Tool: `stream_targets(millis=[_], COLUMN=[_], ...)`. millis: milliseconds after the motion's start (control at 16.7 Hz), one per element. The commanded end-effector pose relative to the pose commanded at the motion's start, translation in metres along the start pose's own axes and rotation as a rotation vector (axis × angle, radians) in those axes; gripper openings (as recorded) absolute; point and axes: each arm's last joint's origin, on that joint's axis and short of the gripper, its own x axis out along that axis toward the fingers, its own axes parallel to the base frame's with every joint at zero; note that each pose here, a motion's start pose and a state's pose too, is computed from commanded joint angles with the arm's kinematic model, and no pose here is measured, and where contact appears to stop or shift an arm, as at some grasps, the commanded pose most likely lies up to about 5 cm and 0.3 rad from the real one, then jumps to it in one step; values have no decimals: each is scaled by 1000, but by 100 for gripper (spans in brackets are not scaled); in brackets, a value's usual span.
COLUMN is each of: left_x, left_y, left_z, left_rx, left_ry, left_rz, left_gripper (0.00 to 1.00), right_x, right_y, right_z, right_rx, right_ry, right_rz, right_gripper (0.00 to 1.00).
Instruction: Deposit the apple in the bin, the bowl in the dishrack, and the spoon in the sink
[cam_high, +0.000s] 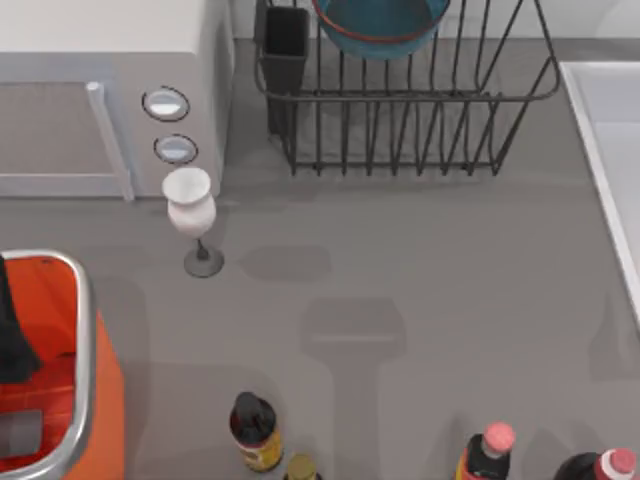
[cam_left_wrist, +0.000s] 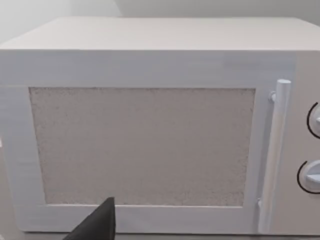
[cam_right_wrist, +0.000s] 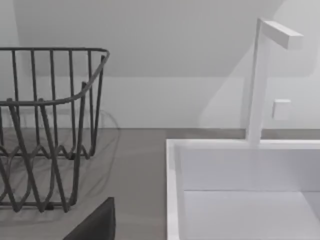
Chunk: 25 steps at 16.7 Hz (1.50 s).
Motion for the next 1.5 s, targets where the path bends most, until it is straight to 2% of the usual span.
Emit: stream_targets(millis=[180,360,540,720,900,1080,1260,1500], left_x=[0,0,0,0,0,0,0,0], left_y=[0,0,0,0,0,0,0,0], left_z=[0,0,0,0,0,0,0,0], left_rx=[0,0,0,0,0,0,0,0], left_ry=[0,0,0,0,0,0,0,0], left_rz=[0,0,0,0,0,0,0,0], left_gripper=[100,100,100,100,100,100,100,100], right_x=[1,3,10,21,35,51,66,84], right_y=[-1,-4,-9,-17,-28,-41,-55,-73], right_z=[2,9,19,28,33,35,35,34], right_rx=[-30,-152,-355,-624,-900,-1091,-1201,-1285], right_ry=[28,138,317,550,794,999,1128,1173], right_rz=[-6,-24,-23,45,218,465,739,1077], right_gripper=[100,100,100,100,100,100,100,100])
